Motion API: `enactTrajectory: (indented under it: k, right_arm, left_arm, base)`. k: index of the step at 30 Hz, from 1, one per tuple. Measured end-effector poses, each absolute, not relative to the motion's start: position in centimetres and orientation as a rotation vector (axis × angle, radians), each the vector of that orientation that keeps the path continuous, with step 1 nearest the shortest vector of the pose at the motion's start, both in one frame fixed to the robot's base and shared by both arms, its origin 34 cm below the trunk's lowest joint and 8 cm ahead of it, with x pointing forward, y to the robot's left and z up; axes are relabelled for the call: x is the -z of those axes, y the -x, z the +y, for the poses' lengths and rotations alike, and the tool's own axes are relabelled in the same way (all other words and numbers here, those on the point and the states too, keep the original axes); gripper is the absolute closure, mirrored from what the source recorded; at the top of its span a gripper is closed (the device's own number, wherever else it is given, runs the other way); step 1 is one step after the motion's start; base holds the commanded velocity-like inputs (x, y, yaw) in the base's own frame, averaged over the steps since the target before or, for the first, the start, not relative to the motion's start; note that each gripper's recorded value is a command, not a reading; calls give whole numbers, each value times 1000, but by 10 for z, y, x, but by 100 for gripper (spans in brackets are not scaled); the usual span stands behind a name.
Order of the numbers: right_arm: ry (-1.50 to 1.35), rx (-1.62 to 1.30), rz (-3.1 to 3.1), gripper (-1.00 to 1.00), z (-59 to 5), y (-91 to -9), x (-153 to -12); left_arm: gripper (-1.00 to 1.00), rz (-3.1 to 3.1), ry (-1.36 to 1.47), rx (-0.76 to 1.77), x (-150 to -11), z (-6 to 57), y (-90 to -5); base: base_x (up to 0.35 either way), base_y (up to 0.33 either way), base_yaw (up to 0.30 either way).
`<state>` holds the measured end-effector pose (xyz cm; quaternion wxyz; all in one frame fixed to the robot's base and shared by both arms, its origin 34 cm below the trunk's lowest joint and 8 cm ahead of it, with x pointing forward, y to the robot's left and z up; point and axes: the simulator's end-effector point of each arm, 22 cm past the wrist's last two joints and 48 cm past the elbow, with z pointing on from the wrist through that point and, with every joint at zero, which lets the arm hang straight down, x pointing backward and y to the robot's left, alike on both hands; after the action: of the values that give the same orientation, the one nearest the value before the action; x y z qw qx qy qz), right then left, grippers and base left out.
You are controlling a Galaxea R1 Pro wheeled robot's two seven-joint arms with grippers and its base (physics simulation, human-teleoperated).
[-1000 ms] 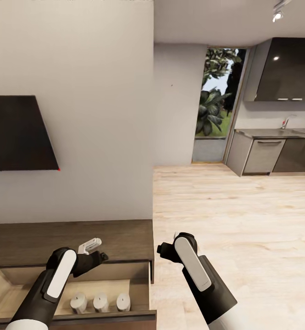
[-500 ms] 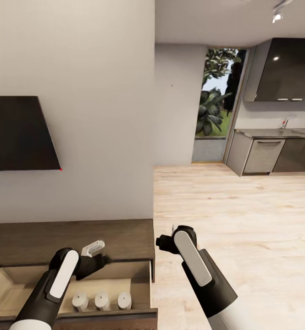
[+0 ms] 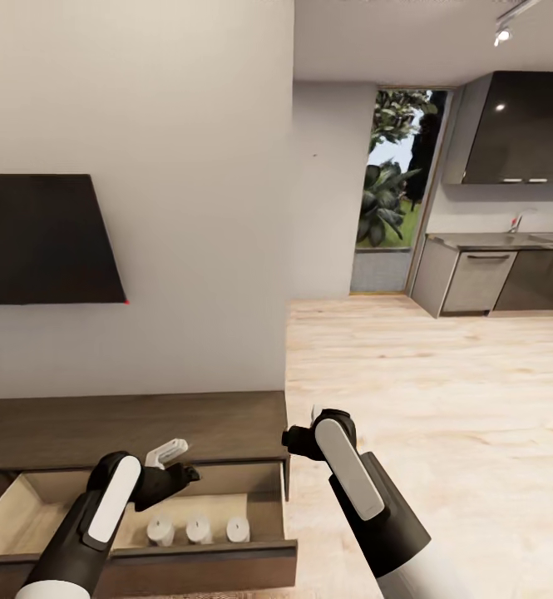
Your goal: Place each of the two pumpkins and all three candles from the living room inside a cabinet in the living room (use any cabinet), then make sure every cabinet is closed, and position the cauldron so it is next to a table in the living room.
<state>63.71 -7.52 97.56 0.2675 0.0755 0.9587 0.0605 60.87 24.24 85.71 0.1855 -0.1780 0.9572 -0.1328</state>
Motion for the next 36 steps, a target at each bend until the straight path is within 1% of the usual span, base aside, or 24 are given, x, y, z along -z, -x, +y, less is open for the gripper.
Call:
enactTrajectory:
  k: [36]
  right_arm:
    - [-157, -165, 2587, -100, -64, -633, -975]
  left_arm:
    - [-100, 2687, 515, 362, -857, 249, -610]
  base:
    - [-227, 213, 0]
